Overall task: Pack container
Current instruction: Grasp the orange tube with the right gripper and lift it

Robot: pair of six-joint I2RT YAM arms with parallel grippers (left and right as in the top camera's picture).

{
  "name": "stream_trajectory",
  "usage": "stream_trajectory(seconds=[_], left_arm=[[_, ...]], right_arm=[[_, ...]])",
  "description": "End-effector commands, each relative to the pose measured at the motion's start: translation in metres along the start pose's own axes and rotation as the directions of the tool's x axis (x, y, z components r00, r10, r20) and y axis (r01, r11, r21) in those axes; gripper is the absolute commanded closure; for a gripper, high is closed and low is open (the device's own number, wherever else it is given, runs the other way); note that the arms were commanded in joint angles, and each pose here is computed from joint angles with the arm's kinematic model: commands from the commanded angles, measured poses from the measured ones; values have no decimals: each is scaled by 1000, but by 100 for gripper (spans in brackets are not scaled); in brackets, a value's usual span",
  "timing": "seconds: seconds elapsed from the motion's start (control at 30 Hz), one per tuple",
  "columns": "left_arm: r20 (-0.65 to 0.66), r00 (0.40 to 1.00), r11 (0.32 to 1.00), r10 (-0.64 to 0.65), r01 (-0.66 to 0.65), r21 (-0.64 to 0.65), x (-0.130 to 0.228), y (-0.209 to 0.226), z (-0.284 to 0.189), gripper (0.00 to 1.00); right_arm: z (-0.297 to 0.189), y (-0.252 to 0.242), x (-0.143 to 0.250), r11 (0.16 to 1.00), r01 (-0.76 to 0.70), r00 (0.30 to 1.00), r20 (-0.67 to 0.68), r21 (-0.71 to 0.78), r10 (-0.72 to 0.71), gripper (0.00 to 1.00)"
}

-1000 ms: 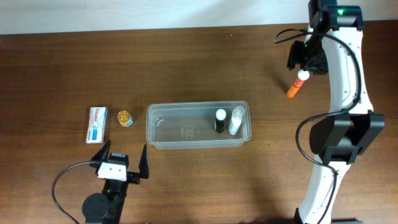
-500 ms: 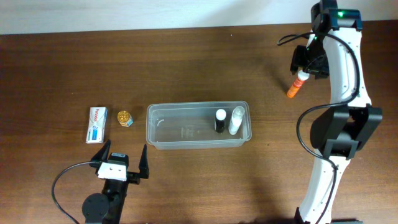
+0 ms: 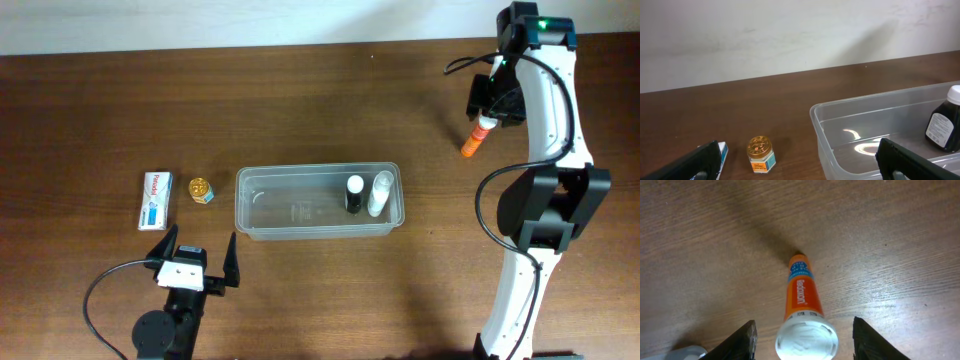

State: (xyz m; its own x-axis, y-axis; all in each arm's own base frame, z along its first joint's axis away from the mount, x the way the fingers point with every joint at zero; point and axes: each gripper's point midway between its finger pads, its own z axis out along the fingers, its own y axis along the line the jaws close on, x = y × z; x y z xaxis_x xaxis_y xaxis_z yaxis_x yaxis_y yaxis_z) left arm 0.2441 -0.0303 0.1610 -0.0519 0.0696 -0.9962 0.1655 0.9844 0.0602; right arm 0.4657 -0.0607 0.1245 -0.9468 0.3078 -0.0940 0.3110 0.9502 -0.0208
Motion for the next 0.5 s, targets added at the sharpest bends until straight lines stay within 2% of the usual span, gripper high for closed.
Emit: stream_trajectory(seconds=[0.0, 0.23, 0.47], left_arm=[[-5, 1000, 1000, 15, -15, -6, 2, 1, 0, 1], [-5, 1000, 1000, 15, -15, -6, 2, 1, 0, 1], [-5, 1000, 1000, 15, -15, -6, 2, 1, 0, 1]], right_arm=[[9, -2, -1, 1000, 2, 1000, -13, 1, -2, 47], [12, -2, 0, 1000, 2, 1000, -20, 2, -2, 48], [18, -2, 3, 1000, 3, 999, -36, 5, -2, 61]])
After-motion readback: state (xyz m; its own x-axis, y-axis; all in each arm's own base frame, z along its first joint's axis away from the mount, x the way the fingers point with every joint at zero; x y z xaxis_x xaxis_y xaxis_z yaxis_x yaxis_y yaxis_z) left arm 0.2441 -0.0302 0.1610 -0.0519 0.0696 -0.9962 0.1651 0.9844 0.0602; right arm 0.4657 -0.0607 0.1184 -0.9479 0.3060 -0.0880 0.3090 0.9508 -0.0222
